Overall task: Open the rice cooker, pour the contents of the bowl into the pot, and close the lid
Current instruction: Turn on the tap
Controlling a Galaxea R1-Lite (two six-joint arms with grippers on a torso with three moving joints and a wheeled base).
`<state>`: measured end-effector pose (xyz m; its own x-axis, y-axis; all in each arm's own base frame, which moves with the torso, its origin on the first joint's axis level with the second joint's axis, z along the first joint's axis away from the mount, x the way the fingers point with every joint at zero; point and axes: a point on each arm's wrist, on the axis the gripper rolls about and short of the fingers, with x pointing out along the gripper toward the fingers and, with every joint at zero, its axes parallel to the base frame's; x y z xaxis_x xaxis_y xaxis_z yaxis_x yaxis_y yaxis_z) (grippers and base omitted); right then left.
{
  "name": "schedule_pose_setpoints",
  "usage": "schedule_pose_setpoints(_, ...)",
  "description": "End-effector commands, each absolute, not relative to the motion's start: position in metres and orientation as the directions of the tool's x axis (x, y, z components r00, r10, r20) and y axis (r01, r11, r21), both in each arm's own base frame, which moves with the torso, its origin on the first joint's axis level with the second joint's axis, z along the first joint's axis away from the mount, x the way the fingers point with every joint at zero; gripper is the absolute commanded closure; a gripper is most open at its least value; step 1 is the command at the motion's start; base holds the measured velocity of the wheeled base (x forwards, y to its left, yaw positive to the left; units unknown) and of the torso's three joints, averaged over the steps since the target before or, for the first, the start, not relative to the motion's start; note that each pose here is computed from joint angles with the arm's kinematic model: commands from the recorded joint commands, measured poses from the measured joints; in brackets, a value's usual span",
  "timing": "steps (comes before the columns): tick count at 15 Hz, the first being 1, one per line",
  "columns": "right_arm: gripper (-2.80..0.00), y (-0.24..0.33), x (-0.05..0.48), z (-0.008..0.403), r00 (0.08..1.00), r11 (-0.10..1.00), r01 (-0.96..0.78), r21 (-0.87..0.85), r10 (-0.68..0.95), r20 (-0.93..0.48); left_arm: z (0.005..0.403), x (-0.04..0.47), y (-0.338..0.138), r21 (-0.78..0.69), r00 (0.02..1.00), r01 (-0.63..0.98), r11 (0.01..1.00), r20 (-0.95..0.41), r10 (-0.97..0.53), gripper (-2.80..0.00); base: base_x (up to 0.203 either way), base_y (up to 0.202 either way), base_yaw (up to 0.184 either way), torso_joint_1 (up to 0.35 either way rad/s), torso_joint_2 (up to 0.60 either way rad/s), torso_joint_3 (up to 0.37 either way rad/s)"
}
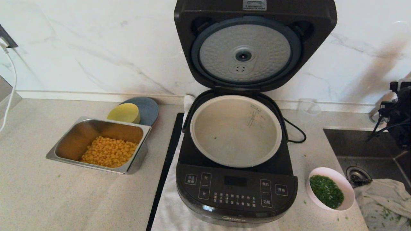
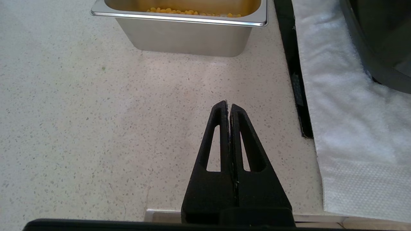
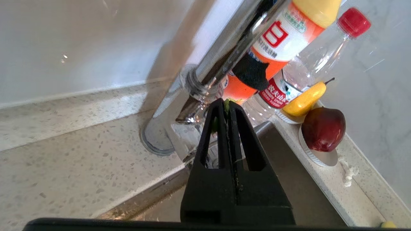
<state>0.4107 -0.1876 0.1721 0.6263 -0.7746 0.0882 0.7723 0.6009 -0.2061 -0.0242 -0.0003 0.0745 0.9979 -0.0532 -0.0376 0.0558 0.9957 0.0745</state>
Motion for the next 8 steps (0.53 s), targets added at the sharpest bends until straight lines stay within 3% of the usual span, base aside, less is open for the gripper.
schedule_pose_setpoints(1, 0.00, -0.1926, 0.4124, 0.1654, 0.619, 0.594, 0.776, -0.211, -0.781, 0.081, 0.0745, -0.0243, -0.0003, 0.075, 0.998, 0.056, 0.996, -0.037, -0.054, 0.00, 0.000, 0.000, 0.000, 0.000, 0.00, 0.000)
schedule_pose_setpoints(8, 0.00, -0.1954, 0.4115, 0.1651, 0.613, 0.588, 0.781, -0.211, -0.786, 0.081, 0.0745, -0.0243, -0.0003, 0.075, 0.998, 0.056, 0.996, -0.037, -0.054, 0.00, 0.000, 0.000, 0.000, 0.000, 0.00, 0.000)
